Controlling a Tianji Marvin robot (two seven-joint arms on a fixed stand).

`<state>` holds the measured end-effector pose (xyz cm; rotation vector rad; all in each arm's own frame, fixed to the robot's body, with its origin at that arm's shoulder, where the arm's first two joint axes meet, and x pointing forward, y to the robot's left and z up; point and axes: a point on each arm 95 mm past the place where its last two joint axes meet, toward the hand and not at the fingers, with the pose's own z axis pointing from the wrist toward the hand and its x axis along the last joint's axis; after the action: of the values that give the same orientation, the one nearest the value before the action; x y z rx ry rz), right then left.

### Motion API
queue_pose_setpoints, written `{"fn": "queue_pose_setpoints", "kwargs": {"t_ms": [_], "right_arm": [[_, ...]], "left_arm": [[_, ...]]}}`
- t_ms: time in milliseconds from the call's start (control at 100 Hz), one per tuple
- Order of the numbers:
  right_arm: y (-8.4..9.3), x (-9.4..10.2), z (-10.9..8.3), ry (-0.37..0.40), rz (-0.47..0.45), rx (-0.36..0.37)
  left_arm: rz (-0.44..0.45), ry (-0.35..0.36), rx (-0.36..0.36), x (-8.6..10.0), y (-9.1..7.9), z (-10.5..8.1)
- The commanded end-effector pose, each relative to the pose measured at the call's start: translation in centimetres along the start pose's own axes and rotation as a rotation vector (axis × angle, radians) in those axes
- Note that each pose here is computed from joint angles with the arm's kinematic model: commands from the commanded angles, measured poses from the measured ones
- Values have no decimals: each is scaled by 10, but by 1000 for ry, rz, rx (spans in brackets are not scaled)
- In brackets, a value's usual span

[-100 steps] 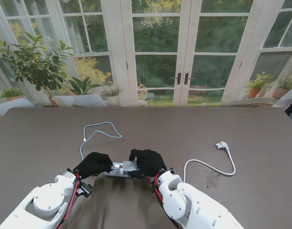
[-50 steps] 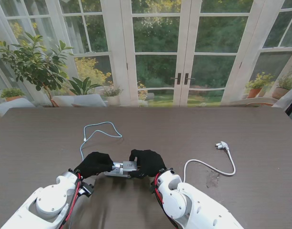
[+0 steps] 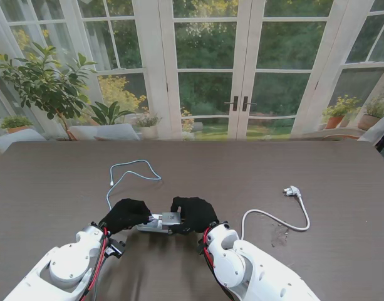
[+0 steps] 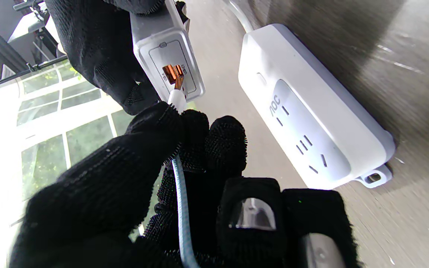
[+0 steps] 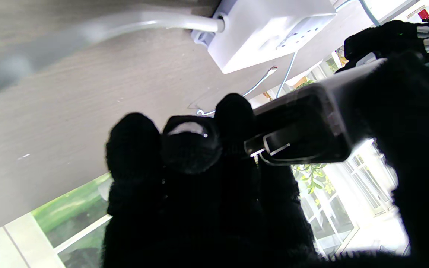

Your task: Set up the charging station

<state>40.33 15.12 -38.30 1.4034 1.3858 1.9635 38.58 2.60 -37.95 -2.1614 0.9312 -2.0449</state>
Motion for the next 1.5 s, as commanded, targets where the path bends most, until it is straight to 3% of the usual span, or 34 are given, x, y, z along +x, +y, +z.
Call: {"fn": "queue_pose_setpoints", "kwargs": {"t_ms": [0, 890, 1490], "right_arm": [[-2, 7, 2, 5, 14, 5], [-3, 3, 2, -32, 49, 12], [-6, 6, 1, 4, 83, 1]], "left_arm": [[-12, 5, -24, 1, 6, 0], [-62, 14, -46, -1, 11, -2], [-77, 19, -58, 4, 13, 4]]}}
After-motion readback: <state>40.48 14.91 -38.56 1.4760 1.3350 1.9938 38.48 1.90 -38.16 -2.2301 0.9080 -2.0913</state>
